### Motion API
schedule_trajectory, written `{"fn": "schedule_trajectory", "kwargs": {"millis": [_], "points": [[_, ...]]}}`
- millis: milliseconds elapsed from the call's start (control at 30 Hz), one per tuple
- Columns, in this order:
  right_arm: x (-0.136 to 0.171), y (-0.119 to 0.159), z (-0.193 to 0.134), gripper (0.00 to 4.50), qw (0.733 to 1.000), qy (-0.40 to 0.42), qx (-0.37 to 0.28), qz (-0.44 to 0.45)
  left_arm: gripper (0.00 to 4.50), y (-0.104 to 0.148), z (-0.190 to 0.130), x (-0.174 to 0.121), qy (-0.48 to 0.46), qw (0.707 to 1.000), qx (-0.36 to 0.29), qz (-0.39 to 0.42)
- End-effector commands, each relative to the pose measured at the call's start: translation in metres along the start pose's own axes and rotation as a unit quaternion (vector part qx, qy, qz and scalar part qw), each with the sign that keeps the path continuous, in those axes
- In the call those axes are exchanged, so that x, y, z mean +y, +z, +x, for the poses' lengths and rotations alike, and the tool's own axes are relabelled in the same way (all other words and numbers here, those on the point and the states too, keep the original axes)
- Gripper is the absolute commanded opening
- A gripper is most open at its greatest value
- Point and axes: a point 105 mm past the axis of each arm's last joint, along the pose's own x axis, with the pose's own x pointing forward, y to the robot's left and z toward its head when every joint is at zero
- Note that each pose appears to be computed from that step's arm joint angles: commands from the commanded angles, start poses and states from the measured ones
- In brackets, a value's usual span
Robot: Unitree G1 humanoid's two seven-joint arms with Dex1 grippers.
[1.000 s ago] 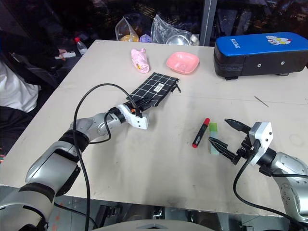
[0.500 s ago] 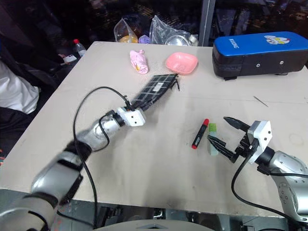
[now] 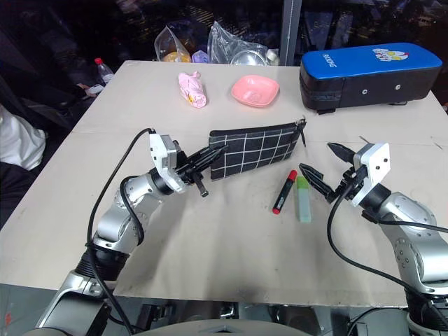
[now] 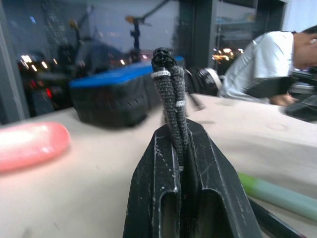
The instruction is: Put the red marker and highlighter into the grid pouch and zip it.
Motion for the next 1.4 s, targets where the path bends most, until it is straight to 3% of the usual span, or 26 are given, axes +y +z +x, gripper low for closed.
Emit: {"fn": "schedule_trajectory", "kwargs": {"millis": [33, 133, 367, 567, 667, 933, 1400], "points": [[0.003, 0.017, 0.008, 4.5, 1.0, -0.01, -0.001, -0.013, 0.03, 0.003, 0.001, -0.005, -0.007, 0.999, -0.001, 0.041], [0.007, 0.014, 0.014, 4.5, 1.0, -0.005, 0.022, 0.013, 0.03, -0.005, 0.0, -0.011, -0.014, 0.995, 0.014, 0.094], [0.01, 0.0, 0.027, 4.5, 0.987, -0.016, 0.079, 0.138, 0.03, -0.021, -0.003, -0.019, -0.021, 0.992, 0.026, 0.119], [0.01, -0.002, 0.031, 4.5, 0.982, -0.019, 0.096, 0.16, 0.03, -0.019, -0.001, -0.018, -0.017, 0.993, 0.018, 0.119], [0.008, -0.003, 0.032, 3.65, 0.982, -0.022, 0.101, 0.156, 0.0, -0.017, 0.002, -0.018, -0.016, 0.993, 0.015, 0.12], [0.006, 0.0, 0.031, 0.12, 0.984, -0.024, 0.098, 0.144, 0.0, -0.016, 0.001, -0.019, -0.013, 0.992, 0.014, 0.122], [0.004, 0.006, 0.02, 0.01, 0.981, -0.028, 0.146, 0.127, 0.0, 0.011, 0.005, -0.009, 0.048, 0.981, -0.033, 0.185]]}}
